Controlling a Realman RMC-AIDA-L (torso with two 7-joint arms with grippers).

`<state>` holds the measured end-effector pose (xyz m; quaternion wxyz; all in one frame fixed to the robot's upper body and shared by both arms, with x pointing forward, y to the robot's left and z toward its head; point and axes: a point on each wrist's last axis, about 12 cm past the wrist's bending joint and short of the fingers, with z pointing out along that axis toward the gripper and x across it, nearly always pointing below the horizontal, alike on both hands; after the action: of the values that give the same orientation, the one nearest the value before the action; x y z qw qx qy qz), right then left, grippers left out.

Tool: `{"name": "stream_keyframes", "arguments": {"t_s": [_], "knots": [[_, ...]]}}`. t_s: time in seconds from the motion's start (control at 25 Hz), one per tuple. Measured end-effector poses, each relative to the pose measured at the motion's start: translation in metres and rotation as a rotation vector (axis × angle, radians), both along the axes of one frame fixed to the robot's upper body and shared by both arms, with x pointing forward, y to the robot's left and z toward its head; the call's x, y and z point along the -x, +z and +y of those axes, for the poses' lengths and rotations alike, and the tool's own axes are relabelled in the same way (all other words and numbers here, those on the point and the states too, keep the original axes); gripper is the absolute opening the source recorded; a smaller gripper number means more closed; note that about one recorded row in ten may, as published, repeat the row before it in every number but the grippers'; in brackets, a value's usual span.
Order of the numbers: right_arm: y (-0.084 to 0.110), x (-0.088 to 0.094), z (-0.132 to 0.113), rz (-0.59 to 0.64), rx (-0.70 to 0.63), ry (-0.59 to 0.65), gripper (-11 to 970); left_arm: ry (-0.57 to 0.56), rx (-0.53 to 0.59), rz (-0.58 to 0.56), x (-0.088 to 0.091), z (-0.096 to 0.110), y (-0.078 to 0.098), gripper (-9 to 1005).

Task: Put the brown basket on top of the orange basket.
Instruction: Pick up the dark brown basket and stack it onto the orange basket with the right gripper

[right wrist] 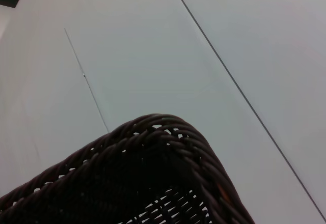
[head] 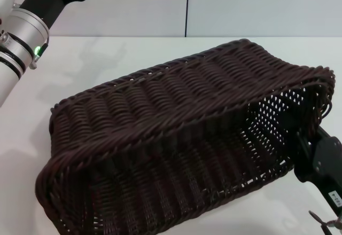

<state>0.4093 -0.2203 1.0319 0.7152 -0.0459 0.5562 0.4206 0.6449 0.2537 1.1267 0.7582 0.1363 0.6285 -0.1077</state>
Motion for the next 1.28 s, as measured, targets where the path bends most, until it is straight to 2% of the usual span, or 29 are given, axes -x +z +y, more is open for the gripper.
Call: {"name": "stream_keyframes", "arguments": {"t_s": [0.72,1.28], "knots": [[-0.011,-0.002,0.007,0.122,0.006,0.03,158,-0.021,-0.028,0.015,-0.004,-0.01,0.0,827],[-0.015,-0.011,0.007,0.187,0.008,0.066,274,-0.037,-0.03,0.016,-0.007,-0.017,0.001,827]]}}
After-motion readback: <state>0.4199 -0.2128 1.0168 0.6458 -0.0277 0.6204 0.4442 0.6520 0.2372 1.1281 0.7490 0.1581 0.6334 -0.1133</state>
